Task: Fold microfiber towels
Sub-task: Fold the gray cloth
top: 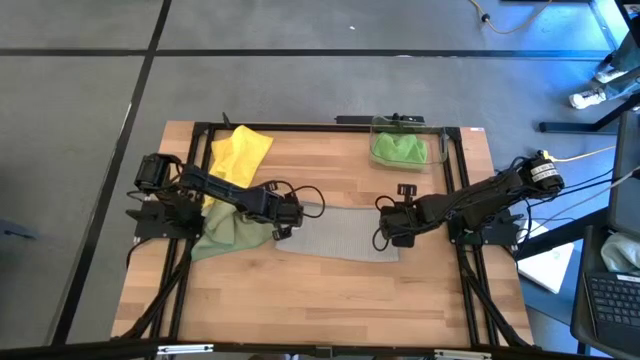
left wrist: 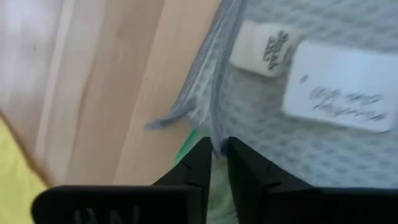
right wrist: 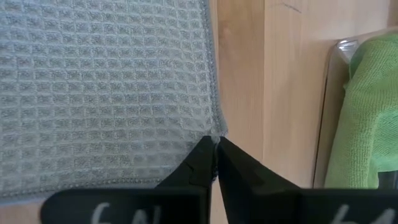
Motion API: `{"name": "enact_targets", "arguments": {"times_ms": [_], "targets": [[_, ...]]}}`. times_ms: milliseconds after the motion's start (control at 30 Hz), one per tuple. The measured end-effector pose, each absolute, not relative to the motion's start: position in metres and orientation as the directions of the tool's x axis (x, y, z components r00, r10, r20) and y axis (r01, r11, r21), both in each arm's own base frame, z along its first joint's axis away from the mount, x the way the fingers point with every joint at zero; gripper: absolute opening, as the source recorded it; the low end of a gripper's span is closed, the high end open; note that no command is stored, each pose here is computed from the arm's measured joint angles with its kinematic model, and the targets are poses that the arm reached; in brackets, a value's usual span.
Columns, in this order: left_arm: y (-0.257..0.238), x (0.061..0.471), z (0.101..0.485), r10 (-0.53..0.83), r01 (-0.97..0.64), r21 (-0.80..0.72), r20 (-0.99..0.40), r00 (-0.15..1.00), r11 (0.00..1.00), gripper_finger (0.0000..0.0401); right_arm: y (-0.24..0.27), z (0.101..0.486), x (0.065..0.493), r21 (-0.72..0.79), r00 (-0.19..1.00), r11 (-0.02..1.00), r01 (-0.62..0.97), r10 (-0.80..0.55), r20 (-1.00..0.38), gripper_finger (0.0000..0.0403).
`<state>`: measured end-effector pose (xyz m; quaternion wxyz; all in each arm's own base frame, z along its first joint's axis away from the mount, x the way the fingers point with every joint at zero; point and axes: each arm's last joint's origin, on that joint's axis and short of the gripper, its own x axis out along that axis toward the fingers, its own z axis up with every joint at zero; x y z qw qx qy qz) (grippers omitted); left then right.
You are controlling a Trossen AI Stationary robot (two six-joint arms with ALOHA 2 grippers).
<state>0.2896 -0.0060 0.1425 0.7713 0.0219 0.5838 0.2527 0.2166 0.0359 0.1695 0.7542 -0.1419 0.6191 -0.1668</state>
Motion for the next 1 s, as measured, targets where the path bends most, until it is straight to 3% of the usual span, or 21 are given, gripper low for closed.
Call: {"name": "enact_targets", "arguments": {"times_ms": [200,400,700,800,1000], "targets": [[-0.004,0.287,0.142,0.469,-0.371,0.384,-0.866,0.174,0.846,0.0076,0.036,0.170,0.217,-0.423,0.180,0.902,0.082,-0.431,-0.884,0.0080],[-0.005,0.291,0.150,0.487,-0.347,0.408,-0.855,0.178,0.844,0.0078,0.036,0.169,0.217,-0.420,0.180,0.902,0.095,-0.431,-0.884,0.0134],[-0.020,0.295,0.175,0.522,-0.331,0.455,-0.839,0.153,0.827,0.0080,0.037,0.168,0.215,-0.410,0.177,0.901,0.143,-0.431,-0.885,0.0154],[-0.036,0.308,0.184,0.502,-0.327,0.410,-0.817,0.282,0.851,0.0077,0.040,0.159,0.211,-0.391,0.179,0.912,0.123,-0.408,-0.895,0.0154],[-0.079,0.330,0.197,0.414,-0.175,0.391,-0.694,0.589,0.904,0.0078,0.055,0.148,0.198,-0.370,0.204,0.919,0.132,-0.391,-0.897,0.0154]]}}
